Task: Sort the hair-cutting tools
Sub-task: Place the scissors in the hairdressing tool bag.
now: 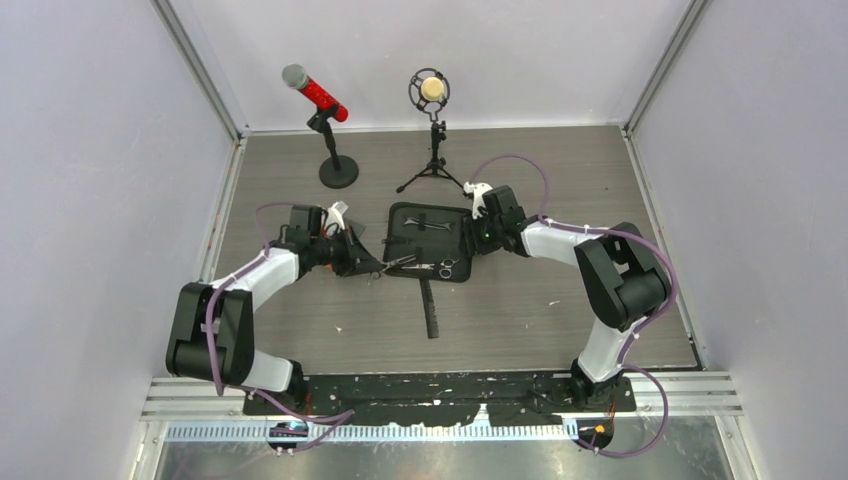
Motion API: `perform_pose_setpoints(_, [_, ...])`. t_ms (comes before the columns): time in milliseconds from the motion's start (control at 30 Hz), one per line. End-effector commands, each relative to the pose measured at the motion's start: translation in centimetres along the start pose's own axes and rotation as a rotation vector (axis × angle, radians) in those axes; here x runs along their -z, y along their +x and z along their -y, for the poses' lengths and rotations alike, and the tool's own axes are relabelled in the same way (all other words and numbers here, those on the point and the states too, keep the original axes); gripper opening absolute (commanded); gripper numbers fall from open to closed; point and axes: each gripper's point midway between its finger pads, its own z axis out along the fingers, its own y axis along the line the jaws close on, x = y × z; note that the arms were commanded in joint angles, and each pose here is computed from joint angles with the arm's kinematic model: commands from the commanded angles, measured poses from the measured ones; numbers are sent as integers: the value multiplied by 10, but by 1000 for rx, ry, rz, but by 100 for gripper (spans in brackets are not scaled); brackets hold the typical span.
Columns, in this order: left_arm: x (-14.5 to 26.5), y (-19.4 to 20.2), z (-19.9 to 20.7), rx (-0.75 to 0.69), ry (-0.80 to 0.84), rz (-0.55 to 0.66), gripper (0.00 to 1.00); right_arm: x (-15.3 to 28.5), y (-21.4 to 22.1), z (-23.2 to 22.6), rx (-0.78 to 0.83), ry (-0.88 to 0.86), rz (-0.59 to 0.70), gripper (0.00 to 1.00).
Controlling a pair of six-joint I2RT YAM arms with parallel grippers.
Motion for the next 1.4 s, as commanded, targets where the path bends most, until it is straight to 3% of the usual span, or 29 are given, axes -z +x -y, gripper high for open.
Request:
perform_pose_setpoints(0, [12,18,-25,-3,-180,-93,0,9,6,-12,174,-100,1,5])
perform_pose_setpoints(100, [19,11,-32,-32,-264,-101,0,10,13,-26,210,-194,3,5])
perform_pose_setpoints(267, [10,-1,-26,-59,-223,-98,0,10,10,-43,227,-295,24,5])
perform_pose_setpoints(467, [0,-20,-34,-113,-227,-109,20,10,7,-43,240,-294,42,5])
perform_pose_setpoints(600, [-6,-35,-35,-120,-248,-114,27,10,7,-46,234,-307,45,5])
perform_pose_setpoints(900, [-15,-58,-41,-117,-322,-107,32,11,5,-47,227,-310,50,5])
perform_pose_setpoints(1167, [-8,-65,-40,-159,-403,-86,73,17,-8,-40,160,-237,89,7])
perform_pose_setpoints(1367, [3,-69,-26,-203,-434,-37,98,31,-28,-35,60,-171,163,26])
